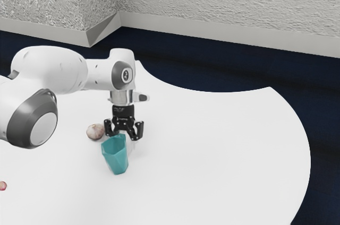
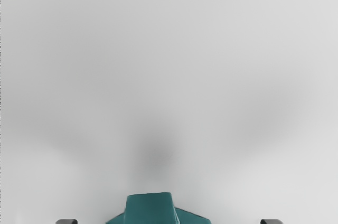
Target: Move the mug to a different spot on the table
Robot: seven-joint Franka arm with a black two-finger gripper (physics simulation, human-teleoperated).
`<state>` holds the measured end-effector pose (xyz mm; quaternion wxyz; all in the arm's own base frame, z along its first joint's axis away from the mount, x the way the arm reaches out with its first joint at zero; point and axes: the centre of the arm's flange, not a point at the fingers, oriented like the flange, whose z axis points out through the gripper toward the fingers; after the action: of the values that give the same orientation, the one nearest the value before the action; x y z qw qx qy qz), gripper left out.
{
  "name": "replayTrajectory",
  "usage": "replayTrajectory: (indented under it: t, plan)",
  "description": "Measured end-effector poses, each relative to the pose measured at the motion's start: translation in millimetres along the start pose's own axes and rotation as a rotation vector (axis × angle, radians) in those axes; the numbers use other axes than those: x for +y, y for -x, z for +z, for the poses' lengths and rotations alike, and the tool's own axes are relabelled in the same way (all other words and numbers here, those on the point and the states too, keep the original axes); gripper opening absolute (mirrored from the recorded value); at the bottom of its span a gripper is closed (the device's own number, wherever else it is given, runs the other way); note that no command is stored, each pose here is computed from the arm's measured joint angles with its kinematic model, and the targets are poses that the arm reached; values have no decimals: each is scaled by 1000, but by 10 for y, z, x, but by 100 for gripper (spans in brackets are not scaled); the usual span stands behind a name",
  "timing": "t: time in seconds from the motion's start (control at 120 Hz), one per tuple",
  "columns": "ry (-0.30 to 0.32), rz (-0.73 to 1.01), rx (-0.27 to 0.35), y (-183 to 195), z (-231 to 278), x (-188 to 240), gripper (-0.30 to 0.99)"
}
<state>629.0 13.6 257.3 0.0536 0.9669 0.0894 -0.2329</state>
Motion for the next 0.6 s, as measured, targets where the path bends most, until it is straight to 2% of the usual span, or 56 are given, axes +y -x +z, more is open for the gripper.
replayTrajectory:
  t: [0.183,0.3,0.367,0.483,0.6]
  plan:
    - [4,15,31,-19,-145,48,48]
    - [1,20,77,-46,-334,33,50]
    - [-5,31,147,-80,-582,22,50]
    - [-16,89,310,-30,-1206,83,51]
    - [-38,204,462,493,-1965,302,58]
